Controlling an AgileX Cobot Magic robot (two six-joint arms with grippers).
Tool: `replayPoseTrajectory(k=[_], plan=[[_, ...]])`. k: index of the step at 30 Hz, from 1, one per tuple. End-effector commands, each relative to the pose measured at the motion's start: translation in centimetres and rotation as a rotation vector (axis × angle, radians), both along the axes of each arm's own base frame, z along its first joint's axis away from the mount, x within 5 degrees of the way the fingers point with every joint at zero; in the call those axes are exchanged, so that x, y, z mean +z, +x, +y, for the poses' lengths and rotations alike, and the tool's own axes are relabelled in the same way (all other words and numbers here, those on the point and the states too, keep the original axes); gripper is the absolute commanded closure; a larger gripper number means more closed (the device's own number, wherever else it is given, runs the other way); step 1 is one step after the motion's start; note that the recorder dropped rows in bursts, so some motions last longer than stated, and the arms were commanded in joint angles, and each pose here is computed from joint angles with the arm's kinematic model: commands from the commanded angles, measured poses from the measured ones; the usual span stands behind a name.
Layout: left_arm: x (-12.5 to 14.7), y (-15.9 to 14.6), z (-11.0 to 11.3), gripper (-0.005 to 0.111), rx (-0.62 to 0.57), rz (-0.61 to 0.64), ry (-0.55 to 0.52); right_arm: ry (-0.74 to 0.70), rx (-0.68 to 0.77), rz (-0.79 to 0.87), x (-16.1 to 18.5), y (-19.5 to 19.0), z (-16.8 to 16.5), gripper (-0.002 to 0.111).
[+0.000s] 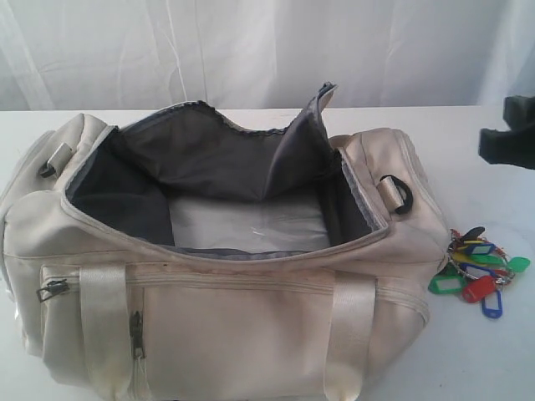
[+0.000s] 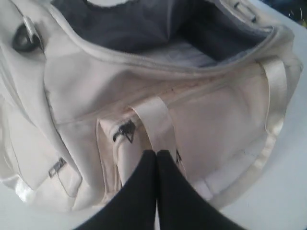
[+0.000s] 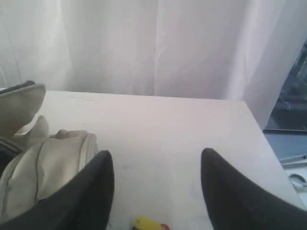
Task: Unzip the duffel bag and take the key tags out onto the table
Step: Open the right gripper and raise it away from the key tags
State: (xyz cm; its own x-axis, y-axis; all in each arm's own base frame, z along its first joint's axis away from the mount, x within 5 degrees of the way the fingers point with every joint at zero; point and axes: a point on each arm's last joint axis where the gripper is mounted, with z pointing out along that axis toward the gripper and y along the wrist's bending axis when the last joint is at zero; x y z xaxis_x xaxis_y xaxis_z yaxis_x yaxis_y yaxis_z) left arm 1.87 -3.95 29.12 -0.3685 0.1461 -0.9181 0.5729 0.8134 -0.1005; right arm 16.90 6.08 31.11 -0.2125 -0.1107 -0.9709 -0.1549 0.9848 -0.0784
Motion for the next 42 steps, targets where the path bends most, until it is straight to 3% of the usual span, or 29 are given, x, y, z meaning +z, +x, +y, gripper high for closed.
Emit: replayPoseTrajectory(k=[1,9,13,17,30,35,39,42], plan=[[1.0,0.5,0.1,0.107,0.048,-0.108,-0.09,0.031,0.012,-0.069,-0.5,-3.2,-1.8,0.066],[1.6,1.0,0.6,0.107,0.11,-0.203,-0.065,0.089,0.042,-0.171,-2.0,-7.1,-3.8,0.09],[1.6,1.0,0.6,0.107,0.109,-0.201,-0.063,0.009,0.19,-0.203,-3.6,-8.3,-3.2,0.108],[1.6,1.0,0.6,0.107,0.108,-0.199,-0.063,0.019,0.353,-0.218,-4.4,-9.2,-2.1,0.108],[1.6,1.1,0.7,0.107,0.119,-0.203,-0.055,0.021,0.346,-0.213,-4.5,-9.2,-2.1,0.108],[0.8,0.9,1.4,0.107,0.196,-0.291,0.132,0.021,0.346,-0.213,-4.5,-9.2,-2.1,0.108],[-2.0,1.0,1.8,0.107,0.268,-0.319,0.291,0.021,0.346,-0.213,-4.5,-9.2,-2.1,0.108],[-4.8,1.4,2.0,0.107,0.319,-0.29,0.313,0.021,0.346,-0.213,-4.5,-9.2,-2.1,0.108]])
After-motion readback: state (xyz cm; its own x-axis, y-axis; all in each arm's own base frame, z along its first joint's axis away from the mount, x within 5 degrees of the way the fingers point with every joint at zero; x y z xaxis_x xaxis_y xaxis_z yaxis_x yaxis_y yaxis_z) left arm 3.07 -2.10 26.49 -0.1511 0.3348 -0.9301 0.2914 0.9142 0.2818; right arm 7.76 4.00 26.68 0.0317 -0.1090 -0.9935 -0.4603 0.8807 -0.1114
